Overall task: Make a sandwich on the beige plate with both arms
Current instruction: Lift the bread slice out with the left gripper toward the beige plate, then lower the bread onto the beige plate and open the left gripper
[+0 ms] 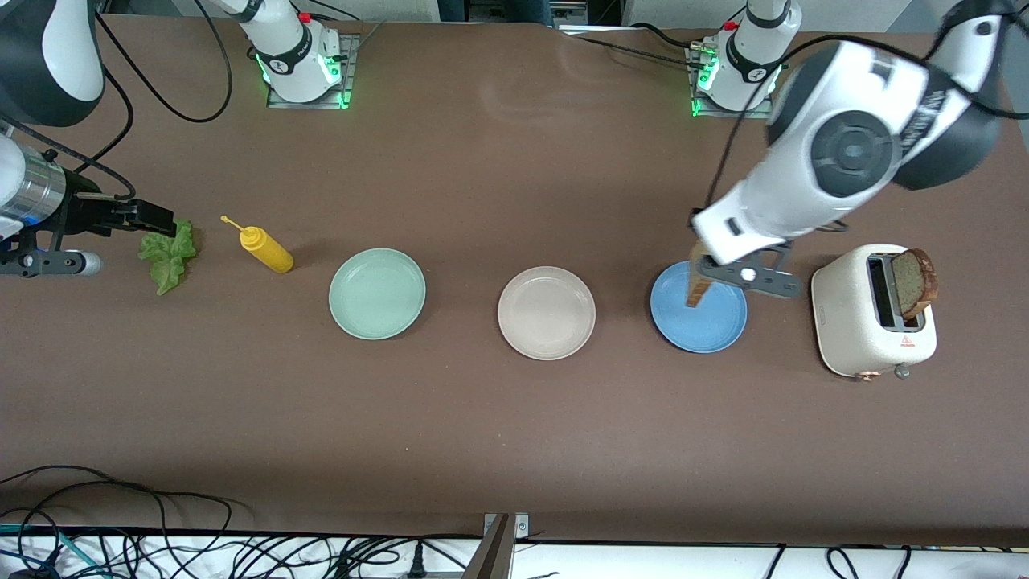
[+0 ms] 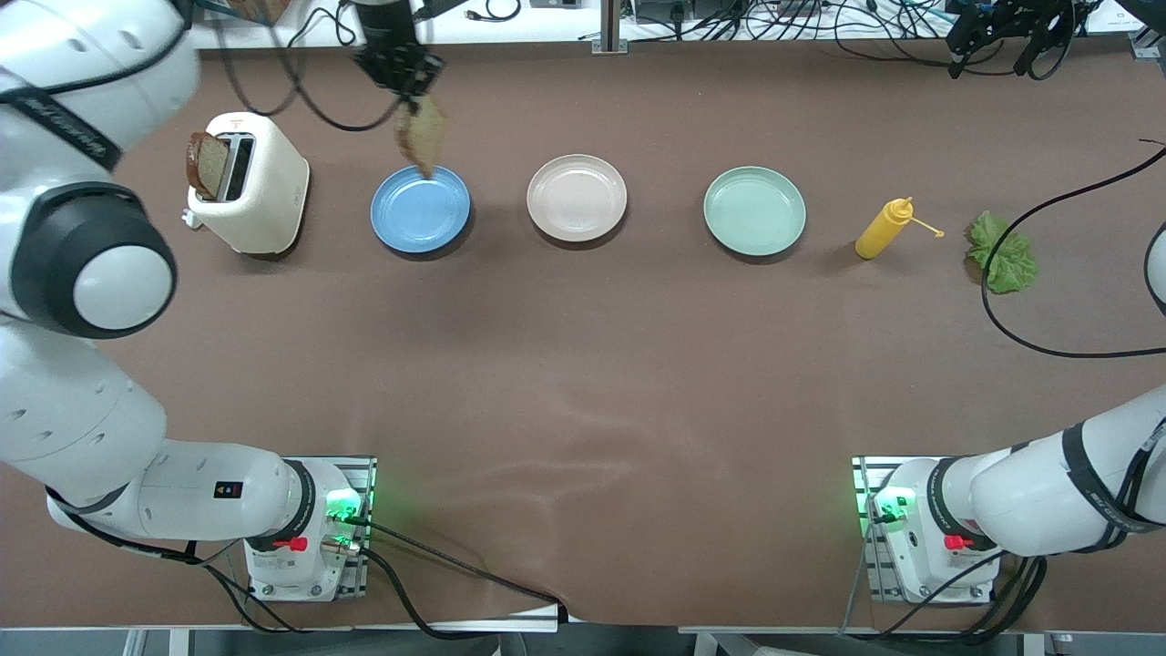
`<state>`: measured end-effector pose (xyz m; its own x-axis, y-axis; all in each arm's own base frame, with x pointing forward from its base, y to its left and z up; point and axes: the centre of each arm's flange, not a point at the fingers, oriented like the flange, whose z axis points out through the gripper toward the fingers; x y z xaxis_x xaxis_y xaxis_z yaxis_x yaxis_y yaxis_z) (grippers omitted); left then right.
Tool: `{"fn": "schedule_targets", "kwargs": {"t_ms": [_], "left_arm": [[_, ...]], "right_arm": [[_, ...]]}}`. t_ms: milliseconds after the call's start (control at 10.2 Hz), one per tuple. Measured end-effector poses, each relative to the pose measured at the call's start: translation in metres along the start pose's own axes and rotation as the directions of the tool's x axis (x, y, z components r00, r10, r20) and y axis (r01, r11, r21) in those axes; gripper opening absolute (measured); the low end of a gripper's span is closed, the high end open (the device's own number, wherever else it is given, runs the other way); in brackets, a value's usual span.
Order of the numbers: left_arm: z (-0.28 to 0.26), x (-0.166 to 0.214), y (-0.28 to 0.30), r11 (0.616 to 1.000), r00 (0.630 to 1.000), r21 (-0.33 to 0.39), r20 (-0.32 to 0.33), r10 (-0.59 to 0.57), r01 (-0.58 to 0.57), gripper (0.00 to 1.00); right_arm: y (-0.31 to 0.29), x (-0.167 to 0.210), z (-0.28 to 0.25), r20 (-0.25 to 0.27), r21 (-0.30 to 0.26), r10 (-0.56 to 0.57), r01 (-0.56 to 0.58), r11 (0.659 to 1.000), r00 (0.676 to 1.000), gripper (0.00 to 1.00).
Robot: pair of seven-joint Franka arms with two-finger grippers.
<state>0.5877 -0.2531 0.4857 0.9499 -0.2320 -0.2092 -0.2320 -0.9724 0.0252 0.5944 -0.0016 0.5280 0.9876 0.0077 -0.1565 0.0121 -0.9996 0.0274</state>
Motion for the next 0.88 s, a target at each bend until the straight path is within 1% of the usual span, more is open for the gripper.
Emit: {"fn": "schedule_targets", "kwargs": {"t_ms": [98,196,392,490,687,785,883], "left_arm": [[0.001,0.011,0.019,0.999,1.000,-0.049,-0.007,-0.014,0.014,0.09],[0.004,0.027,0.024,0.992,0.999,-0.120,-0.017,-0.032,0.030,0.09],[0.024,0.061,0.023,0.958,0.996,-0.280,-0.044,-0.077,0.061,0.09],[0.038,0.076,0.026,0.929,0.994,-0.361,-0.040,-0.101,0.080,0.09],[0.073,0.099,0.034,0.848,0.989,-0.513,0.012,-0.150,0.135,0.09],[0.093,0.109,0.036,0.819,0.986,-0.553,0.029,-0.166,0.154,0.09],[0.112,0.116,0.039,0.808,0.987,-0.569,0.037,-0.159,0.152,0.09]], "right_arm": [[0.000,0.000,0.001,0.001,0.000,0.001,-0.001,1.000,1.000,1.00],[0.001,0.000,0.001,0.002,0.000,0.002,-0.002,1.000,1.000,1.00],[0.003,0.001,0.002,0.003,0.000,0.004,-0.004,1.000,1.000,1.00],[0.003,0.001,0.002,0.004,0.000,0.005,-0.005,1.000,1.000,1.00],[0.003,0.001,0.003,0.005,0.000,0.005,-0.005,1.000,1.000,1.00],[0.004,0.001,0.003,0.005,0.000,0.005,-0.005,1.000,1.000,1.00],[0.004,0.001,0.003,0.006,0.000,0.005,-0.005,1.000,1.000,1.00]]}}
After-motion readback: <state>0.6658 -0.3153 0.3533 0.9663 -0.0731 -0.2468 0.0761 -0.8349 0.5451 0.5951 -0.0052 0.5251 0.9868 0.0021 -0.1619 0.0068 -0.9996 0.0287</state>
